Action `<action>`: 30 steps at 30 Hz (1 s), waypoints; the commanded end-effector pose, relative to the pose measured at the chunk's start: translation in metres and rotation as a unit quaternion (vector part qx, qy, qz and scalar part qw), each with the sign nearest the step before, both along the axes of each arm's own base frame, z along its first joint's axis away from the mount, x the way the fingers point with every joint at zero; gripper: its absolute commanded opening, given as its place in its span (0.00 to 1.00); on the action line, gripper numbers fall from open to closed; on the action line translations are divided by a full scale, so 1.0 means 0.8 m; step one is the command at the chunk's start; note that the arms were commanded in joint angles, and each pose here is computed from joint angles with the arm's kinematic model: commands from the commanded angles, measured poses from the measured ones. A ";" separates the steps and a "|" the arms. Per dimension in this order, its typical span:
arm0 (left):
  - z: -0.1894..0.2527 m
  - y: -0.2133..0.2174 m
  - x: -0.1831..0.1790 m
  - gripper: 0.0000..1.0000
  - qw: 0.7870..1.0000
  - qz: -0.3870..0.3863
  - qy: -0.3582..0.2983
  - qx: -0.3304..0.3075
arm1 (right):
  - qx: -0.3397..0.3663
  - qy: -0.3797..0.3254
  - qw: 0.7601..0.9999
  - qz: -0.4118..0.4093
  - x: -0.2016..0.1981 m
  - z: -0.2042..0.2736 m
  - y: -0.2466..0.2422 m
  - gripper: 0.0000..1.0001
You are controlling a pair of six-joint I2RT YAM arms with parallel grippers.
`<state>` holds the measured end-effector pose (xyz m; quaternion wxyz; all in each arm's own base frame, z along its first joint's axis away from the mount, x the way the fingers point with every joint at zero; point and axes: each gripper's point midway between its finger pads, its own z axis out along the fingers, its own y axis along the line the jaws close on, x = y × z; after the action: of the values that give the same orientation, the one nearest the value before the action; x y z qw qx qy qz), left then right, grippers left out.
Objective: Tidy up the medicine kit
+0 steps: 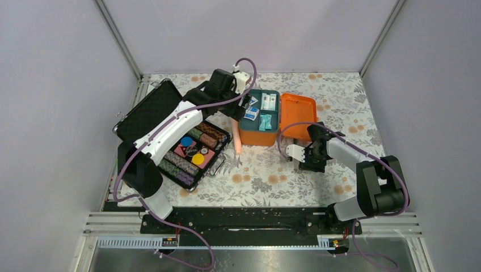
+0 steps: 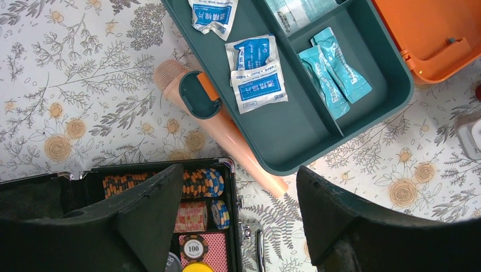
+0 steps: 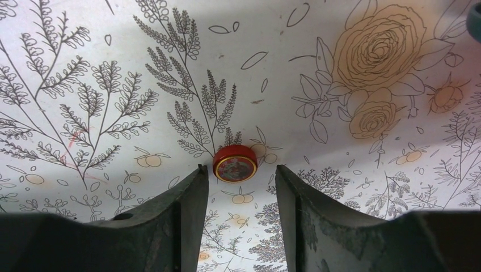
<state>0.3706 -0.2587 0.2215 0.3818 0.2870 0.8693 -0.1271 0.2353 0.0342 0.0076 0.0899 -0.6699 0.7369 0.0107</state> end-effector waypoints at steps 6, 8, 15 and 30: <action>0.026 -0.012 0.018 0.73 0.999 0.007 -0.024 -0.026 | 0.017 0.022 1.000 -0.001 -0.009 -0.008 0.011 0.41; 0.026 -0.014 0.019 0.73 0.999 0.007 -0.024 -0.026 | 0.023 0.021 0.999 -0.005 -0.008 -0.005 0.015 0.40; 0.025 -0.015 0.022 0.73 0.999 0.008 -0.022 -0.025 | 0.063 0.007 0.998 -0.025 -0.003 0.037 0.031 0.35; 0.026 0.000 0.035 0.74 0.997 0.053 0.005 -0.064 | 0.279 -0.035 0.950 -0.139 0.041 0.198 0.124 0.34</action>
<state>0.3835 -0.2612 0.2131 0.3698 0.2561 0.8828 -0.1354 0.2589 0.1009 0.1280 0.2545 -0.5705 0.7730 0.1108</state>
